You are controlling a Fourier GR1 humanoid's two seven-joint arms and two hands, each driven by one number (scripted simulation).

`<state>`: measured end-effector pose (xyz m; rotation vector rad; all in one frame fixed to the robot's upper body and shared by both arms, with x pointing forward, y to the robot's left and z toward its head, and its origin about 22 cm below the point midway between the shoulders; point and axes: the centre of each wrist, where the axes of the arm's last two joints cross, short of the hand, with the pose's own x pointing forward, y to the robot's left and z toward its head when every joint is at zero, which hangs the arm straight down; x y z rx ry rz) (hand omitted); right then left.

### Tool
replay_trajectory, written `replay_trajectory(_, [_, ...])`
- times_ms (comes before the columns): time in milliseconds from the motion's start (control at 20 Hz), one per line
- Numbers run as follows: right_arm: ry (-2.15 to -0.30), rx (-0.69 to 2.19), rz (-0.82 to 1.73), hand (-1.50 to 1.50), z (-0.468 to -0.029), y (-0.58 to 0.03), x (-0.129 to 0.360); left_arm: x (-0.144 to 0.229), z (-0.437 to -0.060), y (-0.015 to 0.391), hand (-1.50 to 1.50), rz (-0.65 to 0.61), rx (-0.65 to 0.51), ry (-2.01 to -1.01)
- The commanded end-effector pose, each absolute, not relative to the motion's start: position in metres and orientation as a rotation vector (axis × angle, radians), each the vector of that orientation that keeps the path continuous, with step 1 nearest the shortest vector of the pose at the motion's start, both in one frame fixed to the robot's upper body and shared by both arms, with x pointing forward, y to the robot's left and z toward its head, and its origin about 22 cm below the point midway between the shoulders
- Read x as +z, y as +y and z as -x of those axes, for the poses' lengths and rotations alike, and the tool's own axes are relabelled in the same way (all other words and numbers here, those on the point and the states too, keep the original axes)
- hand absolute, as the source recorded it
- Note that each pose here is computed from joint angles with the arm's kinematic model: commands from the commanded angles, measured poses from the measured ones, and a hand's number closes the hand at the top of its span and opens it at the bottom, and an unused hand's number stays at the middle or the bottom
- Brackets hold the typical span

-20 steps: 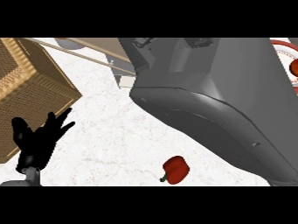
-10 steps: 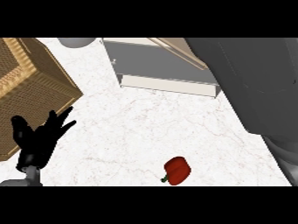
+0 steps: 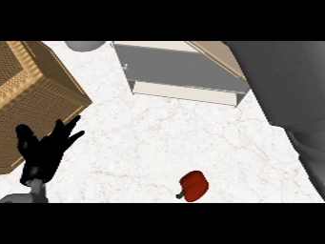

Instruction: Pick the sweet potato from the tray and place it in the tiered shelf

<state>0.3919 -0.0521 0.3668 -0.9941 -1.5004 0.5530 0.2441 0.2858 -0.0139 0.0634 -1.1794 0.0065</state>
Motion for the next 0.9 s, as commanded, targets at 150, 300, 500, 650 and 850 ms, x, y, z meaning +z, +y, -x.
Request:
replay_trajectory(150, [-1.502,0.555,1.037,1.50,-0.419,-0.055,0.333,-0.010,-0.263,0.276,0.00,-0.083,0.044,-1.120])
replay_trajectory(300, [-1.502,0.544,1.028,1.50,-0.421,-0.056,0.349,-0.023,-0.256,0.281,0.00,-0.096,0.040,-1.135])
replay_trajectory(500, [-1.552,0.531,1.011,1.50,-0.431,-0.080,0.344,-0.030,-0.239,0.283,0.00,-0.072,0.020,-1.123])
replay_trajectory(650, [-1.571,0.570,0.982,1.50,-0.433,-0.063,0.339,-0.015,-0.255,0.295,0.00,-0.074,0.033,-1.127])
replay_trajectory(850, [-1.549,0.580,0.981,1.50,-0.436,-0.057,0.337,-0.003,-0.248,0.284,0.00,-0.086,0.023,-1.122])
